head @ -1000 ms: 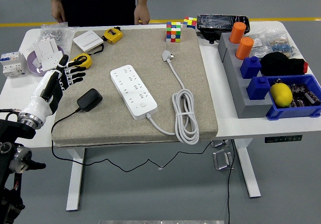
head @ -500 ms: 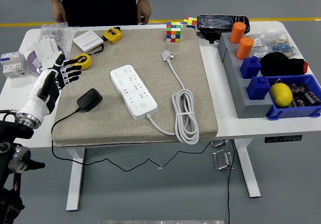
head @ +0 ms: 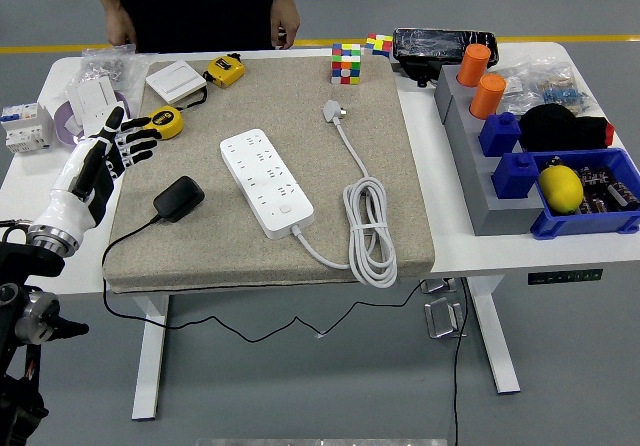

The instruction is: Pick up the plug,place it near the board,insert it into the board,press the button

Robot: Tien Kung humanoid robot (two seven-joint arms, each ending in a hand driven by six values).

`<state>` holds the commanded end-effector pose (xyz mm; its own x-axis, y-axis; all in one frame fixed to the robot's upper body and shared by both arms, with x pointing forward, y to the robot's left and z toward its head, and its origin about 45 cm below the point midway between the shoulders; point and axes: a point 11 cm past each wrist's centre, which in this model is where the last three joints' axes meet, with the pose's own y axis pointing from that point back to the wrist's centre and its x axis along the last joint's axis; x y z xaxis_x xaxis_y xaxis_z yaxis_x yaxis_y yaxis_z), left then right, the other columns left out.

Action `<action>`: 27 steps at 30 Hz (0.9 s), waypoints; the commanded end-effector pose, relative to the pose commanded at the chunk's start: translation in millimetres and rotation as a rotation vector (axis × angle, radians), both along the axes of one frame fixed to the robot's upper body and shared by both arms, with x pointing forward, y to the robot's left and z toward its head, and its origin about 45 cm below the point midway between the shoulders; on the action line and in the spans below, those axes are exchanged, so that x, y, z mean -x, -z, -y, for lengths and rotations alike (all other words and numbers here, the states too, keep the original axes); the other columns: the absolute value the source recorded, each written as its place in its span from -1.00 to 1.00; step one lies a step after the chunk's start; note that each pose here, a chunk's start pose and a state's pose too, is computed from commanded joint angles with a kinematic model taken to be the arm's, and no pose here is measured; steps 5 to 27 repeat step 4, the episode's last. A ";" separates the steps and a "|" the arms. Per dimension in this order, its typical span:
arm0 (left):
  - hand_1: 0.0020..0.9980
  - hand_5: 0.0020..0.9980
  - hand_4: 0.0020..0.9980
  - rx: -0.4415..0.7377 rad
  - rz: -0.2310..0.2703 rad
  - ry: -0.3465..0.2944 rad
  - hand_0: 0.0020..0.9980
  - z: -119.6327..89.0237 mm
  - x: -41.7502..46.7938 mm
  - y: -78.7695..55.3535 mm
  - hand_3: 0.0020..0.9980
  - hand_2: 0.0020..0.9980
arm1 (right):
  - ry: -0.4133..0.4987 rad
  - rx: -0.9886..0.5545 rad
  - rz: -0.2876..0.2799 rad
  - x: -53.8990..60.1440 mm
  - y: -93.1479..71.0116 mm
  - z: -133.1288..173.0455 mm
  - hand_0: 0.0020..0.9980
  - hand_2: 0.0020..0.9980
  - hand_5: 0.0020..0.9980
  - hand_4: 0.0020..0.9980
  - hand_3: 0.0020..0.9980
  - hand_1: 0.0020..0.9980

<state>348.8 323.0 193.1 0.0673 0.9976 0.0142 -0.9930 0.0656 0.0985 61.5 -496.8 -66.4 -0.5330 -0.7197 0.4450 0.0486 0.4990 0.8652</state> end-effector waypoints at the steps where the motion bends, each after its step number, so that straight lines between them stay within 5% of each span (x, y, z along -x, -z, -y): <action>1: 0.53 0.81 1.00 0.000 0.000 -0.001 0.51 -0.2 0.0 -0.1 0.45 0.47 | 0.000 0.000 0.000 0.1 0.1 -0.1 0.57 0.47 1.00 1.00 0.52 0.48; 27: 0.52 0.79 1.00 0.002 0.002 -0.004 0.51 -0.8 -0.1 -0.5 0.45 0.47 | 0.001 0.000 0.000 0.3 0.0 0.1 0.57 0.47 1.00 1.00 0.52 0.48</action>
